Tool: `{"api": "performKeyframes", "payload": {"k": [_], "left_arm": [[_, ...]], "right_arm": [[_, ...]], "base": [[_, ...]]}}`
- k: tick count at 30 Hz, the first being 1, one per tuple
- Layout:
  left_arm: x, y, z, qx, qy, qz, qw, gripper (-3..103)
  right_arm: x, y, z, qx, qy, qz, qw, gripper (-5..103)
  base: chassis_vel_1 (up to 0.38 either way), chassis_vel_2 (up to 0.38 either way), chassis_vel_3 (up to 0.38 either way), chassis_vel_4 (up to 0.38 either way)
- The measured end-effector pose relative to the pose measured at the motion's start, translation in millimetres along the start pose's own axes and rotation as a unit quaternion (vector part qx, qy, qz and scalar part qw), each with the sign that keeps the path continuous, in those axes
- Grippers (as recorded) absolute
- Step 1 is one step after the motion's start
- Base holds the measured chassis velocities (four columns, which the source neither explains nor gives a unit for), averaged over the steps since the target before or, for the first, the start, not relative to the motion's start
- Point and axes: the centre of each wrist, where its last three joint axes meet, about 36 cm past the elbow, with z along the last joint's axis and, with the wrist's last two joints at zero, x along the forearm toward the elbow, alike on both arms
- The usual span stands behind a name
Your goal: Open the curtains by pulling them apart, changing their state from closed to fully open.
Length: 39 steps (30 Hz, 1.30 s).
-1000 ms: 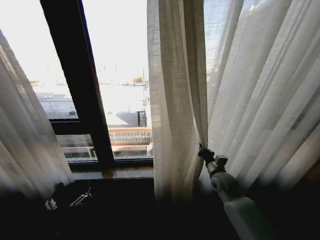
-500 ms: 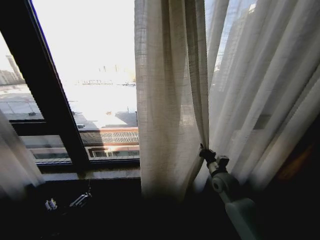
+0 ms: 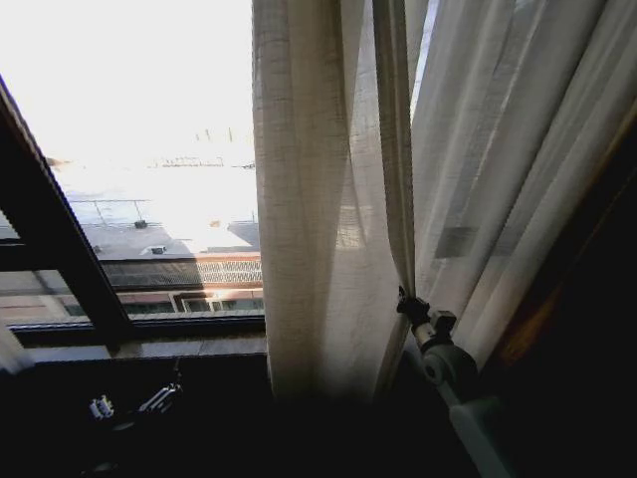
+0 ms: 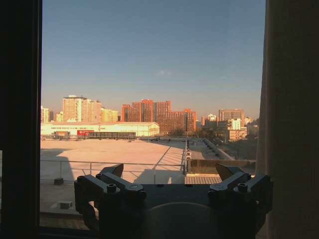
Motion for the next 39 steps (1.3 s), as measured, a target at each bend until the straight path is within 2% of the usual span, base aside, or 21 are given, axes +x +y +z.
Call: {"api": "performKeyframes", "payload": {"k": [20,30,31,32,34,37,38,39], "left_arm": [[-0.5,-0.6,0.0,0.000,-0.001,0.000,1.0000,100],[-1.2,-1.4,0.0,0.002,-0.002,0.002,1.0000,100],[-1.3,-1.5,-0.1,0.002,-0.002,0.002,1.0000,100],[-1.5,-1.6,-0.1,0.002,-0.003,0.002,1.0000,100],[-1.6,-1.6,-0.1,0.003,-0.003,0.003,1.0000,100],[-1.7,-1.9,-0.1,0.004,-0.003,0.001,1.0000,100],[-1.7,-1.9,-0.1,0.004,-0.003,0.001,1.0000,100],[-1.7,-2.1,0.0,0.004,-0.003,0.001,1.0000,100]], "right_arm": [[3.6,-0.3,2.1,0.000,0.002,0.000,1.000,0],[7.2,-3.3,9.8,0.023,0.001,0.014,1.000,0],[7.8,-3.7,10.3,0.026,0.001,0.013,1.000,-3],[8.6,-4.2,10.7,0.028,0.002,0.011,1.000,1],[9.1,-4.2,10.8,0.028,0.003,0.010,1.000,1],[15.1,-3.1,10.4,0.031,0.003,0.004,1.000,17],[15.1,-3.1,10.4,0.031,0.003,0.004,1.000,17],[19.1,-2.3,10.7,0.031,0.004,0.001,0.999,22]], "base": [[-0.346,-0.360,0.347,0.349],[-0.232,-0.248,0.251,0.225],[-0.021,-0.051,0.088,0.023],[-0.021,-0.051,0.012,-0.004],[0.000,0.000,0.000,0.000],[0.034,0.027,-0.025,-0.028],[0.051,0.066,-0.041,-0.043],[0.044,0.064,-0.035,-0.061]]}}
